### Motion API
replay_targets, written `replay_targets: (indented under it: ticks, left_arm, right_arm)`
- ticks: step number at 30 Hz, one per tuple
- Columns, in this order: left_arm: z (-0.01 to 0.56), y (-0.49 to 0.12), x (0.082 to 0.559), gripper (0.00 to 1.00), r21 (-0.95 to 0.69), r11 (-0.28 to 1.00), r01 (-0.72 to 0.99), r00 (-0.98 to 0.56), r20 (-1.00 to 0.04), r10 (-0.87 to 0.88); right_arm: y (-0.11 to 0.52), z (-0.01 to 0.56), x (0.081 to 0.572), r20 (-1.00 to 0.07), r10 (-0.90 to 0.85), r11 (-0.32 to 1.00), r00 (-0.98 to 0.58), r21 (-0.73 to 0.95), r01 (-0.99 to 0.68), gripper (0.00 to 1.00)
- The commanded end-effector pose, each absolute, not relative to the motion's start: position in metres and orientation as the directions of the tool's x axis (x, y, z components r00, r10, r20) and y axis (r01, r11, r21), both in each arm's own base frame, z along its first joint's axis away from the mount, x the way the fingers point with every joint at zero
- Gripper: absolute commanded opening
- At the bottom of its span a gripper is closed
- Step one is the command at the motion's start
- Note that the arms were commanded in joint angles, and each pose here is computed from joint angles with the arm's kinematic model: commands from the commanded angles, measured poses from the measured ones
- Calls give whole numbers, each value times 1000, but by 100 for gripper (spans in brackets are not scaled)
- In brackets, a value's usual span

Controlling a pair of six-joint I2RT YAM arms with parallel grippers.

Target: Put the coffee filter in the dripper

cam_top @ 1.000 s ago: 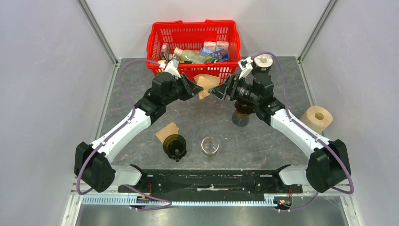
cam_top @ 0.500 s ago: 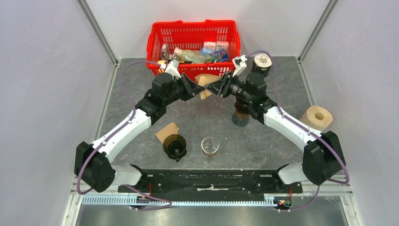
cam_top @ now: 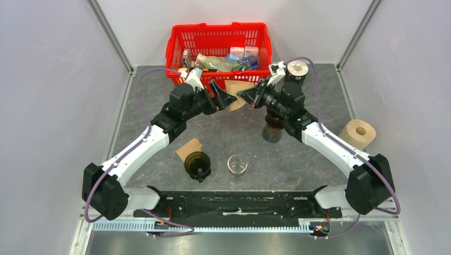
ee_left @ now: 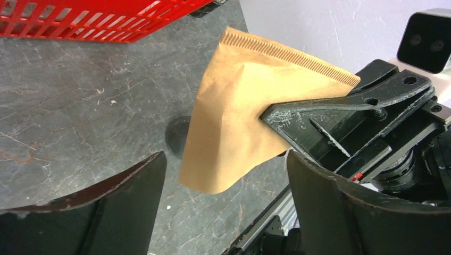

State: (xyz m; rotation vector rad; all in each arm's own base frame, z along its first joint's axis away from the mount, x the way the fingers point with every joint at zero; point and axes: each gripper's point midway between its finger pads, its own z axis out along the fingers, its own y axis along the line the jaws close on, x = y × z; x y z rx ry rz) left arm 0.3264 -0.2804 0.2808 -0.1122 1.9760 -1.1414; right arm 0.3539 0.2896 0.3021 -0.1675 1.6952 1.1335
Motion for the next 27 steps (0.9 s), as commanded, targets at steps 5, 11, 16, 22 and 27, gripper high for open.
replay_targets:
  ticks: [5,11,16,22,27]
  left_arm:
    - [306,-248,313,93,-485,734,475,-486,-840,-241]
    - [310,-265,290,94,-345,609,714,-425,-905,-14]
    - [326,-290,257,94,-299,341,891,-347,-933,90]
    - [323,-294,237,94,-264,215,940,-294,-948,123]
    - [313,-299,228,92,-300,148,942,-317,-941,116]
  right_arm:
    - [258,320,323,-861,280,653,-423,495,-574,0]
    - [251,307,276,-866,28,624,-500,405,-668,0]
    - [255,301,246,-857,-188,495,-480,339,-800,0]
    - [259,312,240,-878,-228,425,-420,298,-855,0]
    - [266,321,233,-894,-239,347,-379,286,-893,0]
